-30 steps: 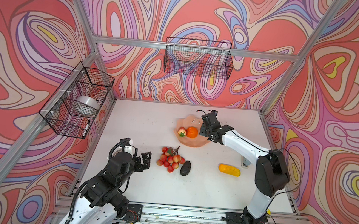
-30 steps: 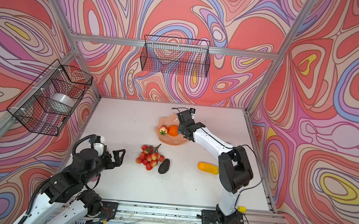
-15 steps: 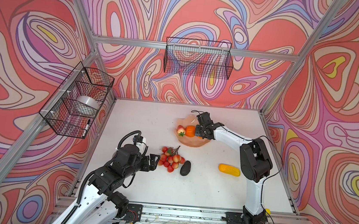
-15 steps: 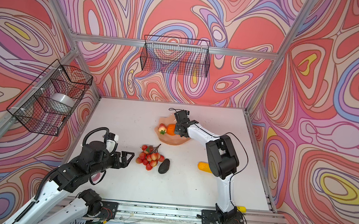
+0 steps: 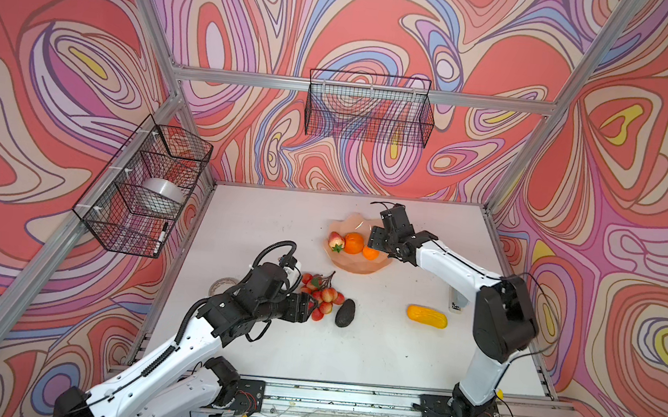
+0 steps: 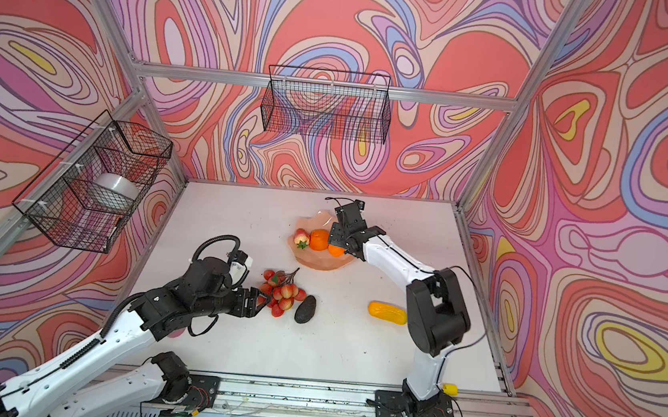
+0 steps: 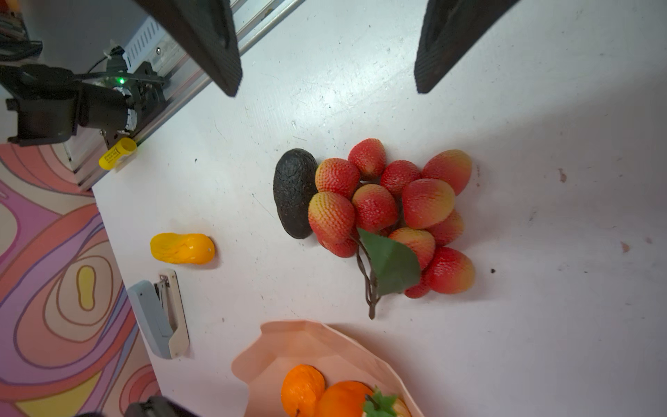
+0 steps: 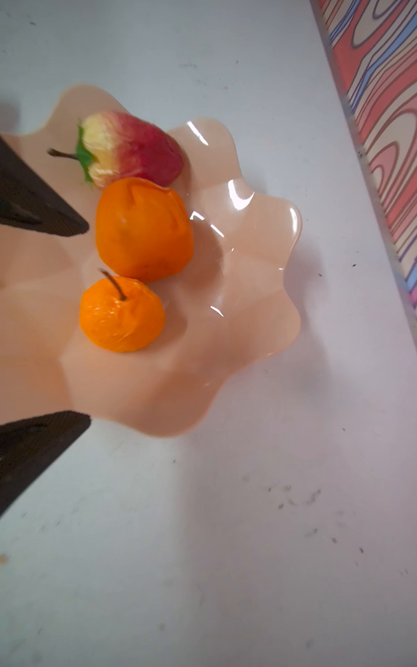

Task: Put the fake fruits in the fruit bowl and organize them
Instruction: 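Drop the tangerine into the bowl with the right gripper, then grasp the dark avocado with the left gripper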

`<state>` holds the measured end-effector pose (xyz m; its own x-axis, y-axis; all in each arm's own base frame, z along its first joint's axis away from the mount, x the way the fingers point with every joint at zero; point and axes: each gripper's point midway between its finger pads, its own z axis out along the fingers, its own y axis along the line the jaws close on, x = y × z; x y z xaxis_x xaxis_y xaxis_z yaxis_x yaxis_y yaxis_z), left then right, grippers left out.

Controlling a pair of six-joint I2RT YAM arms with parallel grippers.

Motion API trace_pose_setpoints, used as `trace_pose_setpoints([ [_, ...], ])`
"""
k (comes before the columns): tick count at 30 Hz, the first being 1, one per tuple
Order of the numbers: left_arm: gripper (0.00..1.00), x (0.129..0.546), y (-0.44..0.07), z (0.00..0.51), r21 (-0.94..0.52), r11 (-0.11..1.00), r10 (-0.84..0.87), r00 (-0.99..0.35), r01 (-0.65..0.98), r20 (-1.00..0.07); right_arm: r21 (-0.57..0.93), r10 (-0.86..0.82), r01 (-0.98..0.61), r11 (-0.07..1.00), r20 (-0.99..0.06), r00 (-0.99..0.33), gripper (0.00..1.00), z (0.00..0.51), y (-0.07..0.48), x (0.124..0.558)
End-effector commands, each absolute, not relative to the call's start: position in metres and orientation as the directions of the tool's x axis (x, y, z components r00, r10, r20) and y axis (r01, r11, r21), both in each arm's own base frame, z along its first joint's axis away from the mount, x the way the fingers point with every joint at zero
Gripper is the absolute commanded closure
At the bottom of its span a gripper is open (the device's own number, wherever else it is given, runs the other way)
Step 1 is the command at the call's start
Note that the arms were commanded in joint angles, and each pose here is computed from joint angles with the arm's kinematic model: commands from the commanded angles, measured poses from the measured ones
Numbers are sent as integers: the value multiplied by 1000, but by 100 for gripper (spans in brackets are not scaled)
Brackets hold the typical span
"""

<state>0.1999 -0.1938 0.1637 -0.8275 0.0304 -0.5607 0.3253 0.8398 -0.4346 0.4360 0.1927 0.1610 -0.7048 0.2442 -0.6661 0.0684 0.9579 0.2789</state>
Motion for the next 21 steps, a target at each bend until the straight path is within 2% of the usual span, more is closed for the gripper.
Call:
trace_pose_setpoints([
  [1,26,203,-217,170,-382,836,105,-797,395,-595,410,340,21,912,-725,-598,16,197,183,411],
  [4,27,196,-236,154,-312,842,201,-793,439,-575,508,415,-32,861,-737,-533,10,202,170,373],
  [10,29,198,-260,126,-266,863,263,-832,429,-488,479,411,7,878,-745,-525,3,187,138,328],
  [15,28,210,-278,118,-239,864,296,-832,442,-469,466,406,33,884,-731,-548,2,182,128,312],
  [21,27,225,-293,93,-171,884,344,-854,434,-389,472,420,46,880,-729,-540,2,185,122,306],
])
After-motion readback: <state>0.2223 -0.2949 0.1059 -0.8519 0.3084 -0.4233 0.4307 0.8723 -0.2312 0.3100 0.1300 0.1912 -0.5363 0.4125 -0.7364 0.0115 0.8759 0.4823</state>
